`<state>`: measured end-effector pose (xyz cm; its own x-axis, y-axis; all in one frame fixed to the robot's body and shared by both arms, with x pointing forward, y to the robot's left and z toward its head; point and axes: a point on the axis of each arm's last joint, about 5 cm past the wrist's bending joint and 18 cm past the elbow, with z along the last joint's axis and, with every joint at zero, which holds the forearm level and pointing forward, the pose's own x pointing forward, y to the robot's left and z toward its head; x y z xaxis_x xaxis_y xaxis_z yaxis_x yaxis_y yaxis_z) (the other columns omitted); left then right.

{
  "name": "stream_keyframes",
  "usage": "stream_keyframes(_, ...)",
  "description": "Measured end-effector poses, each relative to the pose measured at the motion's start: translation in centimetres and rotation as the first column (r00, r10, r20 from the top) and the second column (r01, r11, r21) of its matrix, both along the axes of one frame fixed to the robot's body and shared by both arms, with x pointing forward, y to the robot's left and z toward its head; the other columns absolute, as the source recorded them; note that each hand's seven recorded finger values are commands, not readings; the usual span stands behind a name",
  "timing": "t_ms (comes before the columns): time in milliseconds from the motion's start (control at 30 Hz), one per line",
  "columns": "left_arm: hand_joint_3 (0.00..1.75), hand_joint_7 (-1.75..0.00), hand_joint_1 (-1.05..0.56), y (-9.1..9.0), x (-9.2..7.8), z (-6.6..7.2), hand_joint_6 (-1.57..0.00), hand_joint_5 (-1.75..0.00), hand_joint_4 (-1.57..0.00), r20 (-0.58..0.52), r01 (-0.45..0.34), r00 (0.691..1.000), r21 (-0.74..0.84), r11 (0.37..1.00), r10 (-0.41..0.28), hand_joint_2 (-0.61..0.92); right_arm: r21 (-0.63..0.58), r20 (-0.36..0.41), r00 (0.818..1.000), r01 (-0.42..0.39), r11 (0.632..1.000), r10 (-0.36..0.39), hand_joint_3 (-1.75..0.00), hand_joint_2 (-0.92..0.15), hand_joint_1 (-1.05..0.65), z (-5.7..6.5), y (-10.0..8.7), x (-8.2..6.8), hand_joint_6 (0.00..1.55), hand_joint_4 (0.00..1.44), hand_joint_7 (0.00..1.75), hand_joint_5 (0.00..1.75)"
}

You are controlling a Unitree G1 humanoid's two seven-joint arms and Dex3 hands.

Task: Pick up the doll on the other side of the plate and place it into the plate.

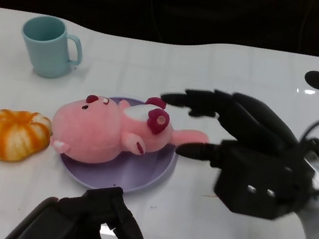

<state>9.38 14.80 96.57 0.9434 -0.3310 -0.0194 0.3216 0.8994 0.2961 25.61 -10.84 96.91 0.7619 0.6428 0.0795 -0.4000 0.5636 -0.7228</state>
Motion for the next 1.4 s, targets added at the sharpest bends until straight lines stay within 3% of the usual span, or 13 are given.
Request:
stream_keyframes(133, 0.95, -1.42, -0.21, 0.0, 0.1, 0.0, -0.65, -1.74, -0.66, 0.004, 0.002, 1.000, 0.001, 1.000, -0.002, 0.66, 0.081, 0.024, 1.000, 0.002, 0.997, -0.004, -0.10, -0.92, -0.33, -0.6, -1.1, -1.2, 0.82, 0.70, 0.24, 1.05)
stream_keyframes(233, 0.94, -1.41, -0.20, 0.1, 0.0, 0.0, -0.65, -1.72, -0.65, 0.002, -0.001, 1.000, 0.003, 1.000, 0.001, 0.67, 0.095, 0.059, 0.998, 0.002, 0.996, -0.007, -0.09, -0.92, -0.26, -0.6, -2.0, -2.1, 0.88, 0.73, 0.28, 1.17)
stream_keyframes(300, 0.94, -1.41, -0.20, 0.1, 0.0, 0.0, -0.65, -1.71, -0.65, 0.001, -0.002, 1.000, 0.004, 1.000, 0.002, 0.67, 0.104, 0.063, 0.998, 0.011, 0.995, -0.017, -0.09, -0.91, -0.22, -0.7, -2.6, -2.7, 0.91, 0.73, 0.30, 1.17)
stream_keyframes(367, 0.93, -1.40, -0.21, 0.1, 0.0, 0.0, -0.66, -1.70, -0.64, 0.006, -0.001, 1.000, 0.003, 1.000, 0.001, 0.67, 0.131, 0.047, 0.998, 0.028, 0.991, -0.034, -0.14, -0.88, -0.15, -0.8, -3.2, -3.4, 0.93, 0.78, 0.45, 1.17)
stream_keyframes(400, 0.93, -1.40, -0.21, 0.1, 0.0, 0.0, -0.66, -1.70, -0.64, 0.007, -0.001, 1.000, 0.002, 1.000, 0.001, 0.67, 0.142, 0.028, 0.999, 0.033, 0.989, -0.038, -0.26, -0.83, -0.12, -0.9, -3.6, -3.9, 0.88, 0.79, 0.60, 1.17)
stream_keyframes(433, 0.93, -1.40, -0.21, 0.1, 0.0, 0.0, -0.66, -1.69, -0.64, 0.006, -0.001, 1.000, 0.001, 1.000, 0.001, 0.67, 0.143, 0.007, 0.999, 0.035, 0.989, -0.037, -0.49, -0.71, -0.10, -1.0, -3.9, -4.3, 0.83, 0.80, 0.77, 1.19)
stream_keyframes(467, 0.93, -1.40, -0.21, 0.1, 0.0, 0.0, -0.66, -1.69, -0.64, 0.006, -0.002, 1.000, 0.000, 1.000, 0.002, 0.67, 0.140, -0.016, 0.999, 0.038, 0.989, -0.036, -0.60, -0.65, -0.08, -1.0, -4.3, -4.8, 0.82, 0.81, 0.84, 1.22)
stream_keyframes(533, 0.93, -1.39, -0.20, 0.2, 0.0, 0.0, -0.66, -1.68, -0.64, 0.008, -0.005, 1.000, 0.003, 1.000, 0.005, 0.67, 0.123, -0.058, 0.997, 0.054, 0.991, -0.047, -0.92, -0.52, -0.01, -1.1, -5.3, -5.7, 0.86, 0.84, 0.97, 1.47)
stream_keyframes(667, 0.93, -1.38, -0.20, 0.4, 0.1, 0.0, -0.67, -1.68, -0.65, 0.019, -0.010, 1.000, 0.006, 1.000, 0.010, 0.67, 0.106, -0.112, 0.991, 0.078, 0.991, -0.066, -1.22, -0.39, 0.04, -0.6, -6.4, -7.2, 0.86, 0.86, 1.13, 1.59)
stream_keyframes(733, 0.93, -1.38, -0.20, 0.5, 0.1, 0.1, -0.68, -1.68, -0.64, 0.026, -0.013, 1.000, 0.007, 1.000, 0.013, 0.67, 0.108, -0.125, 0.990, 0.082, 0.991, -0.069, -1.29, -0.35, 0.07, -0.2, -6.8, -7.9, 0.86, 0.86, 1.17, 1.59)
stream_keyframes(867, 0.93, -1.39, -0.21, 0.8, 0.1, 0.0, -0.67, -1.69, -0.64, 0.018, -0.018, 1.000, 0.008, 1.000, 0.018, 0.68, 0.145, -0.179, 0.980, 0.114, 0.983, -0.087, -1.36, -0.32, 0.12, 0.3, -7.2, -8.9, 0.85, 0.85, 1.25, 1.60)
stream_keyframes(1033, 0.91, -1.38, -0.23, 1.3, 0.1, 0.0, -0.67, -1.71, -0.66, 0.019, -0.018, 1.000, 0.021, 1.000, 0.017, 0.69, 0.157, -0.241, 0.964, 0.153, 0.976, -0.113, -1.42, -0.29, 0.11, -0.1, -7.3, -9.0, 0.79, 0.83, 1.35, 1.68)
stream_keyframes(1400, 0.85, -1.39, -0.22, 1.8, 0.0, -0.1, -0.65, -1.74, -0.69, 0.013, -0.020, 1.000, 0.017, 1.000, 0.020, 0.71, 0.085, -0.215, 0.975, 0.083, 0.993, -0.063, -1.44, -0.23, 0.00, -1.5, -6.9, -8.1, 0.83, 0.86, 1.33, 1.71)
